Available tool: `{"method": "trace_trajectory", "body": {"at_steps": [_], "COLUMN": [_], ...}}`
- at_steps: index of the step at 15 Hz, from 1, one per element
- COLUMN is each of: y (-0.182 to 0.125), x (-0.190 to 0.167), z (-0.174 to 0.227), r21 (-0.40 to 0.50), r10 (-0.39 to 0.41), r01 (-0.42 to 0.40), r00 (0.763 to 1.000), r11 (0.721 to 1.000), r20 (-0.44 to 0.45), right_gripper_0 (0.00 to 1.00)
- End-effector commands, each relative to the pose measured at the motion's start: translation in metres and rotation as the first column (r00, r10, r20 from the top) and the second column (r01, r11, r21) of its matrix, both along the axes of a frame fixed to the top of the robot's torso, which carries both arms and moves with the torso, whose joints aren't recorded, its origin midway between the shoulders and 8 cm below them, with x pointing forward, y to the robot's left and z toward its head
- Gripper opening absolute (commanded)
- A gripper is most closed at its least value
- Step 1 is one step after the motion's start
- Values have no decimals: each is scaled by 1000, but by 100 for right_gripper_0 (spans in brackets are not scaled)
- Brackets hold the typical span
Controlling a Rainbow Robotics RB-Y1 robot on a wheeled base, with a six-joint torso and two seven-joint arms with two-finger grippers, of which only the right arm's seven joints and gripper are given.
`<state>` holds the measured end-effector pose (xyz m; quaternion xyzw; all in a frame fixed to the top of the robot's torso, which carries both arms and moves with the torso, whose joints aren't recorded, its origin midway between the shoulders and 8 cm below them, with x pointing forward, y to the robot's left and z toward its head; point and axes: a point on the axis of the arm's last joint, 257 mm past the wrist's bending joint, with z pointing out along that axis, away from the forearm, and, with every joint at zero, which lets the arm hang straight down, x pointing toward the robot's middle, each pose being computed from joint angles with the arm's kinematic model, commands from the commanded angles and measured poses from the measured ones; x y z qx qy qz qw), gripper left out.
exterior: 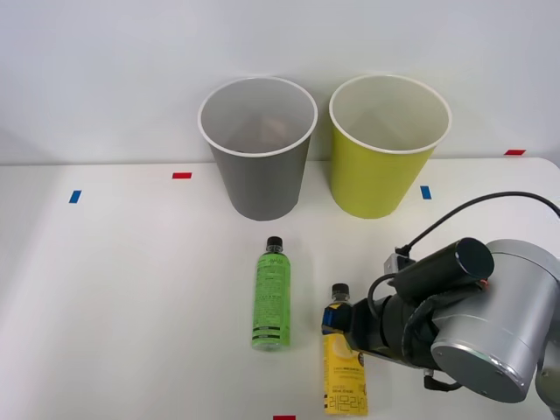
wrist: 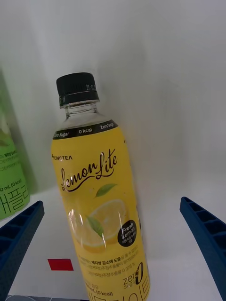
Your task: Put cans in the gray bin, plastic bottles in the light green bin
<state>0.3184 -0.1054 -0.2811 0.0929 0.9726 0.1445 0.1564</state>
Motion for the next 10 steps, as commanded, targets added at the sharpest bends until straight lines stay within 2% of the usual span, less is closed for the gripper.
{"method": "trace_trajectory", "body": {"at_steps": [1, 10], "y": [1, 12], "x": [3, 20], "z": [-5, -16], "r21": [-7, -24], "r10": [10, 28], "r01": [-10, -28], "r00": [1000, 1000], "r11": [1000, 999], "r20": [-12, -3], "right_gripper_0": [100, 100]}}
